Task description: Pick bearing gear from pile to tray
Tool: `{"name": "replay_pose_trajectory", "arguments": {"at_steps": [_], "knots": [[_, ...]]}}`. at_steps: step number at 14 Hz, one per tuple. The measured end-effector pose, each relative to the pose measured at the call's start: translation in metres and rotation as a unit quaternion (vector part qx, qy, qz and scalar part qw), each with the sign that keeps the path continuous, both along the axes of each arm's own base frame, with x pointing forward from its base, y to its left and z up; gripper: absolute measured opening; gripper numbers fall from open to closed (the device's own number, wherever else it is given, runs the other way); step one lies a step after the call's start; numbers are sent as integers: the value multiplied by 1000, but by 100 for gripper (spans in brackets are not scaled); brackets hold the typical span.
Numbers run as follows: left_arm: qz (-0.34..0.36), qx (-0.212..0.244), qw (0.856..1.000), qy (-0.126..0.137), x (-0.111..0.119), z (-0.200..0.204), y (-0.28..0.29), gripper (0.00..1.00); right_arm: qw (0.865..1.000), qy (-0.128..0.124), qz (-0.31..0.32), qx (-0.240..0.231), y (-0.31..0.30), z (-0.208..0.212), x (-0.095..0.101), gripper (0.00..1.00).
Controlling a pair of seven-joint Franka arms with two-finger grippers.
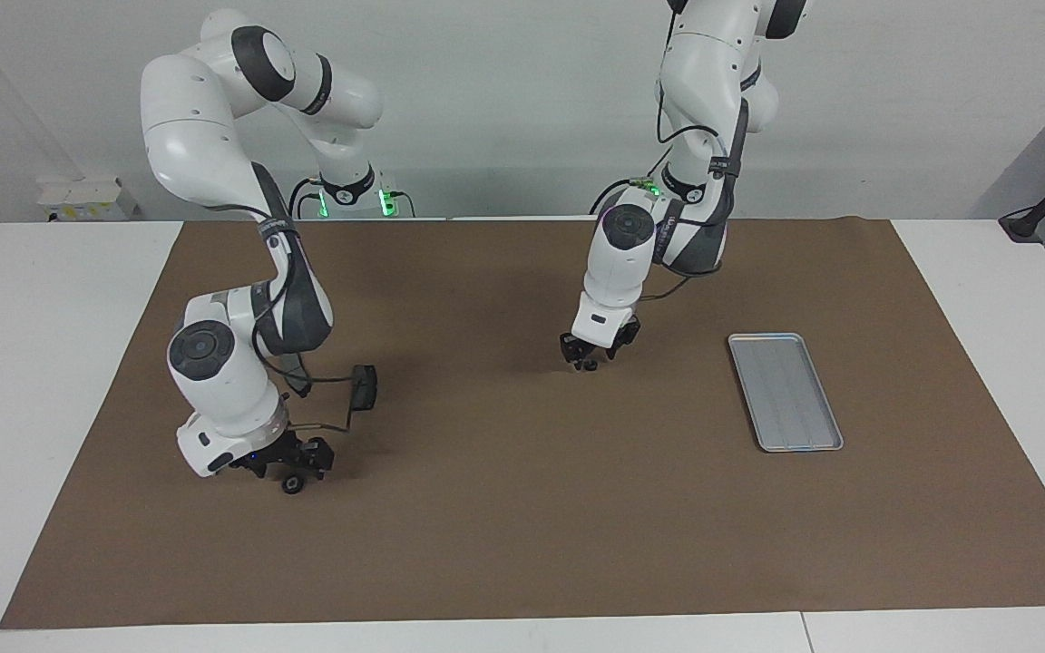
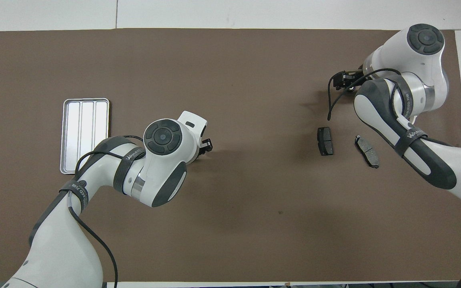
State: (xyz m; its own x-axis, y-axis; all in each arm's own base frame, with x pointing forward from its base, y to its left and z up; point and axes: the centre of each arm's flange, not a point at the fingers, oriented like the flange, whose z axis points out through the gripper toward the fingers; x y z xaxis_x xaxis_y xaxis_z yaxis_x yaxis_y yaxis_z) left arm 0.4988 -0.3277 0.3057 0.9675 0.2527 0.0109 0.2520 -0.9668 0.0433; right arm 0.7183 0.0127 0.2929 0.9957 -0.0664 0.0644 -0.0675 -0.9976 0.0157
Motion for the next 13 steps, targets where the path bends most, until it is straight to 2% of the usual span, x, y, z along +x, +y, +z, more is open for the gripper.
{"name": "replay_pose_trajectory", "arguments": {"at_steps": [3,7,8,10,11,12,13], "knots": [[0,-3,1000,-4,-1,-2,0,70,1000,-9,2,3,-1,-13,2,100],[0,0,1000,0,-2,-8,1,70,1000,-8,3,4,-1,-18,1,100],[0,0,1000,1,-3,-8,1,61,1000,-9,3,4,-1,-17,2,90],[0,1,1000,1,-3,-8,1,56,1000,-14,3,4,-1,-13,3,67],[0,1,1000,1,-3,-8,1,41,1000,-15,3,4,-1,-12,3,60],[0,1,1000,1,-3,-8,1,31,1000,-16,3,4,-1,-12,3,60],[0,1,1000,1,-3,-8,1,30,1000,-19,3,4,-1,-11,3,52]]}}
